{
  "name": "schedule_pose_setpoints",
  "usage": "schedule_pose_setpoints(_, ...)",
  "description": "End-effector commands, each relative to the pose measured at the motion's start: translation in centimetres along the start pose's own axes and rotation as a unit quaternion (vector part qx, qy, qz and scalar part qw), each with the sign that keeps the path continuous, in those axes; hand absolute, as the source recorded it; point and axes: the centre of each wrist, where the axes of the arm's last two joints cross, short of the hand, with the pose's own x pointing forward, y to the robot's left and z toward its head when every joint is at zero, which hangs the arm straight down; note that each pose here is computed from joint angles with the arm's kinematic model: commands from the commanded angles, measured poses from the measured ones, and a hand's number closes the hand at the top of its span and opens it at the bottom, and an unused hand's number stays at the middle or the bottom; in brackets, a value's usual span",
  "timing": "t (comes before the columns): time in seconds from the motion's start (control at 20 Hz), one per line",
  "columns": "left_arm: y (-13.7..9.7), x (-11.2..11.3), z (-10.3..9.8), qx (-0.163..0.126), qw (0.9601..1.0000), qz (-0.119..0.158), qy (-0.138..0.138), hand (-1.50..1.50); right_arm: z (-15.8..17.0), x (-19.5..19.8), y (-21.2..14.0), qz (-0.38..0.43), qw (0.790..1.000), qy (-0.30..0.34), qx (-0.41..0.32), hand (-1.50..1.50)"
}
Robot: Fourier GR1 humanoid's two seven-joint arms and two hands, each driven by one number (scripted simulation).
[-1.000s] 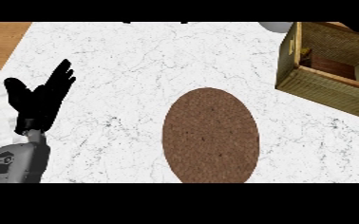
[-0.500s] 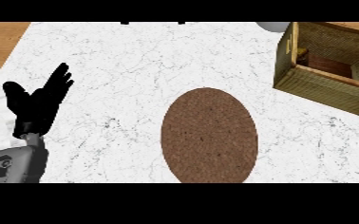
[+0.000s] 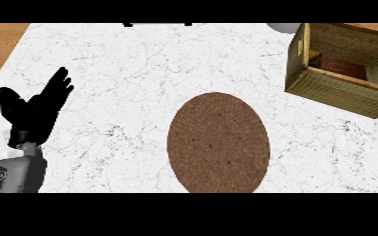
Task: Pick the sweet potato from the placemat and place it in the basket
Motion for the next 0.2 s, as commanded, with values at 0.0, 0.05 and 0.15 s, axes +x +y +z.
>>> schedule_pose_setpoints(0.0,-0.6,1.3,-0.5,0.002,0.9999,0.001,-0.012,0.0,-0.5,0.2,-6.2,-0.001,0.999,0.008,0.036,-1.5)
schedule_pose_setpoints(0.05,-1.3,-0.6,-0.2,-0.002,1.0,-0.003,-0.004,0.0,-0.3,-1.7,-8.2,-0.009,0.999,-0.002,0.051,-1.5)
schedule_pose_setpoints(0.15,0.1,0.8,-0.1,-0.002,0.9999,-0.003,-0.01,0.0,-0.3,-1.6,-9.3,0.009,0.998,0.002,0.062,-1.5)
